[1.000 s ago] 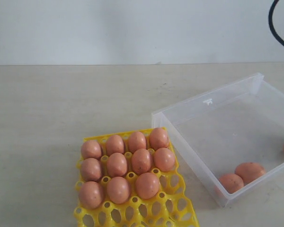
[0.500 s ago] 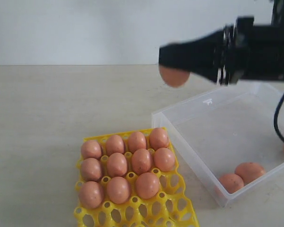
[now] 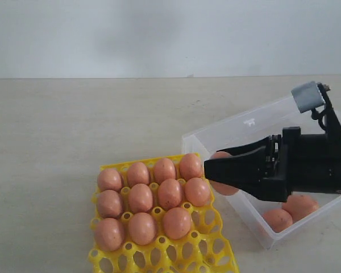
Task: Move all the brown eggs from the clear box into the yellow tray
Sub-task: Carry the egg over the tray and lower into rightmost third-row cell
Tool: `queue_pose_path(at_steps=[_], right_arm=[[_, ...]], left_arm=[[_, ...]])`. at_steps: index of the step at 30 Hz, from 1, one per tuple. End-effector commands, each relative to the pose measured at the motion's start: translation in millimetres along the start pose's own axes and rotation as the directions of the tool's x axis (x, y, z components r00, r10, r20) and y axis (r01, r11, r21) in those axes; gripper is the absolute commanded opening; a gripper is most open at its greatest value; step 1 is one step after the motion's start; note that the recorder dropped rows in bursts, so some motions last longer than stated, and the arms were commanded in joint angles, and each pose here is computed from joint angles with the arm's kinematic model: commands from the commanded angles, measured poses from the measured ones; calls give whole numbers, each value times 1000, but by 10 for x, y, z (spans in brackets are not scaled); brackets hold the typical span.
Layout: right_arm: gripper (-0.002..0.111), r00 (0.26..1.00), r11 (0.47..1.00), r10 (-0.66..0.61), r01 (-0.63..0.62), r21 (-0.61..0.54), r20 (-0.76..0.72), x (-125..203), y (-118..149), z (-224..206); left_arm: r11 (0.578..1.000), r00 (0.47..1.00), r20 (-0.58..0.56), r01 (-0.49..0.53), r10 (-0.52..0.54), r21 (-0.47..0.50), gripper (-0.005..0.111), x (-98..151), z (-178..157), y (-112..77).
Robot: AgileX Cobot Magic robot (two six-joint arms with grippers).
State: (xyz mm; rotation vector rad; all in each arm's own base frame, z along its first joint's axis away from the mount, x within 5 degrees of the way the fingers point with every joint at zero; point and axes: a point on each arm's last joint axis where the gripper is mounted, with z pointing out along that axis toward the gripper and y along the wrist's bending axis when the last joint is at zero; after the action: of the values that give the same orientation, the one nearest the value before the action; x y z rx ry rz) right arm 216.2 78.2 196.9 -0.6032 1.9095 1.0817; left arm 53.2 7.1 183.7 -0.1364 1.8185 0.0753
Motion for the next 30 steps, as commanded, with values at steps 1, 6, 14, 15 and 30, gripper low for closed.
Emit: queue_pose_path(at_steps=[1, 6, 14, 15, 30], right_arm=[[0, 999, 999, -28, 28, 31, 17, 73, -99, 124], [0, 979, 992, -127, 122, -43, -160, 421, -97, 432], [0, 968, 986, -150, 162, 43, -203, 495, -205, 479], [0, 968, 985, -153, 166, 47, -199, 491, -208, 480], [0, 981, 983, -130, 146, 110, -144, 435, -254, 484]], left_arm=[[1000, 1000, 2, -5, 5, 3, 4, 9, 2, -2], [1000, 1000, 2, -5, 5, 3, 4, 9, 2, -2], [1000, 1000, 2, -5, 5, 3, 4, 9, 2, -2], [1000, 1000, 2, -5, 5, 3, 4, 9, 2, -2], [1000, 1000, 2, -5, 5, 3, 4, 9, 2, -2]])
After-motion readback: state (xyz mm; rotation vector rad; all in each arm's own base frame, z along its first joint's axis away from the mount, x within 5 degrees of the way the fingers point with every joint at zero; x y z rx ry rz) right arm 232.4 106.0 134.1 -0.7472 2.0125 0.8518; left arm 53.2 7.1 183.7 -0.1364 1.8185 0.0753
